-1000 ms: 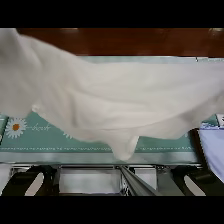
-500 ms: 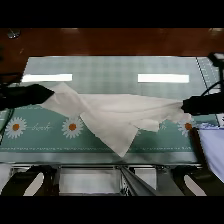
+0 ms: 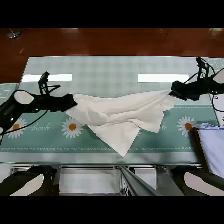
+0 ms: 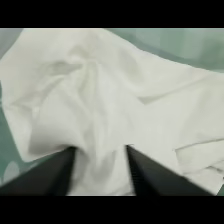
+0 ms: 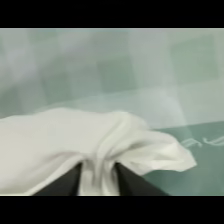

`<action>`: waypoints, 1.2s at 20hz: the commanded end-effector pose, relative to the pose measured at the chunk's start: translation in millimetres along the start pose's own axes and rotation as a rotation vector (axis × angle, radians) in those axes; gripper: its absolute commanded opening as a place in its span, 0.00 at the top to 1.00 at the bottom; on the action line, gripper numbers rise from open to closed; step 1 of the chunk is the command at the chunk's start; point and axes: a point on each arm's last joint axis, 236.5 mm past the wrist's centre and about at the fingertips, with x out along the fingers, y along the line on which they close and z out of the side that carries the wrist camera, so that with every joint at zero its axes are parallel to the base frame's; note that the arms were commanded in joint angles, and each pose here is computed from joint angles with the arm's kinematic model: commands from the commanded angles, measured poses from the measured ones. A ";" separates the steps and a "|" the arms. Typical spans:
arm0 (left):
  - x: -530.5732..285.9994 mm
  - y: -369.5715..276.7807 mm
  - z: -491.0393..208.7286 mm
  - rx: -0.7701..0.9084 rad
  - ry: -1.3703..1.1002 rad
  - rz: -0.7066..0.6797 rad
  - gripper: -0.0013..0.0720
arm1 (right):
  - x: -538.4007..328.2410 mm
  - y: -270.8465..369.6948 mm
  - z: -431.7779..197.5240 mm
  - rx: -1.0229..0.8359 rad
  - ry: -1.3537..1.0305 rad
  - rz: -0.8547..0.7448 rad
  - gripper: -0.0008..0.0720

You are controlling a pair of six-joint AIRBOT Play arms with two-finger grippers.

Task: Fold the shirts.

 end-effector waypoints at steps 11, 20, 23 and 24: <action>-62.8 45.9 28.3 -0.170 0.065 -0.180 0.03 | -53.0 -127.4 -57.6 0.276 -0.029 -0.125 0.13; 8.9 -4.4 -31.7 -0.126 0.320 -0.429 0.03 | -11.3 -82.8 -162.3 0.300 0.065 0.073 0.13; 20.2 -7.7 -36.5 -0.109 0.326 -0.407 0.03 | -11.4 -81.3 -160.8 0.305 0.060 0.080 0.13; 23.4 -7.9 -35.9 -0.103 0.318 -0.397 0.15 | -11.4 -81.3 -161.5 0.303 0.063 0.079 0.13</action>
